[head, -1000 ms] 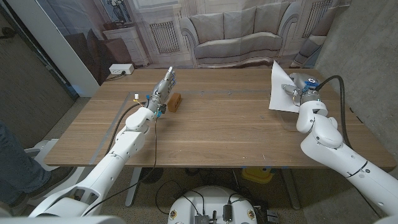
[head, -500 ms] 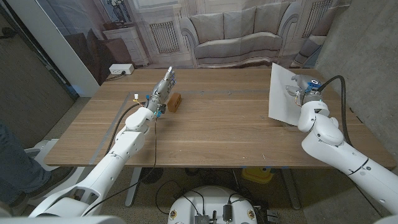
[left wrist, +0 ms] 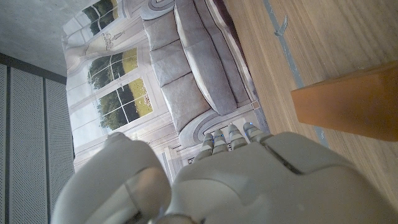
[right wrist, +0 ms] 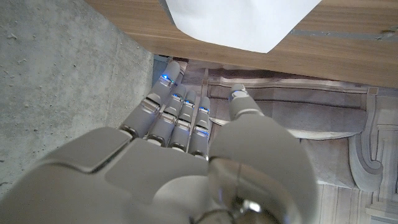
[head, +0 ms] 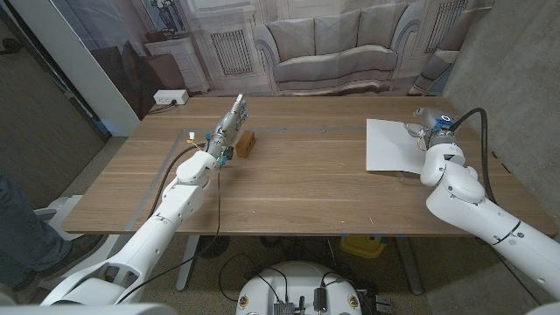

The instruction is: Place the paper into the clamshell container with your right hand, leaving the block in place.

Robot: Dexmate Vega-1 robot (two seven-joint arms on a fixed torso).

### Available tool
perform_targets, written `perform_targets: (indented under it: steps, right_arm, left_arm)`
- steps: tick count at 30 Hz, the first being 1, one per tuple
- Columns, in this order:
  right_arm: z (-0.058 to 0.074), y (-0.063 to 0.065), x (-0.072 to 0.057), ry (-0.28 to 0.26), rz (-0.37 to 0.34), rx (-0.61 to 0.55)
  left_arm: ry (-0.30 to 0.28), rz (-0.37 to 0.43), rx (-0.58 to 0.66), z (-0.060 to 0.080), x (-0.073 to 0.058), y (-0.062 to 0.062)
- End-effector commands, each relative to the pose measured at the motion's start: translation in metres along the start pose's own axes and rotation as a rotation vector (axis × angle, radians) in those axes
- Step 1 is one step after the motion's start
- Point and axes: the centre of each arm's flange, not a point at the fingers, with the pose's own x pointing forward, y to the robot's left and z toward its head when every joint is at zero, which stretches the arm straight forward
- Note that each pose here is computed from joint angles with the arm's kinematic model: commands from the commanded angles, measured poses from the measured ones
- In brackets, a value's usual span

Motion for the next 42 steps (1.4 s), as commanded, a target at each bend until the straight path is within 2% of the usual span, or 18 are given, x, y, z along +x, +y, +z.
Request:
perform_targets:
  steps: [1,28,42]
  right_arm:
    - [-0.002,0.001,0.000,0.005,0.000,0.002]
    - [-0.013,0.017,0.005,-0.004,0.023,0.061]
    - [-0.015,0.018,0.004,0.003,0.025,0.062]
  left_arm:
    - [0.001,0.001,-0.004,-0.002,-0.001,-0.001]
    - [0.005,0.002,-0.004,-0.003,-0.006,-0.006]
    - [0.008,0.002,-0.008,-0.005,-0.011,-0.008]
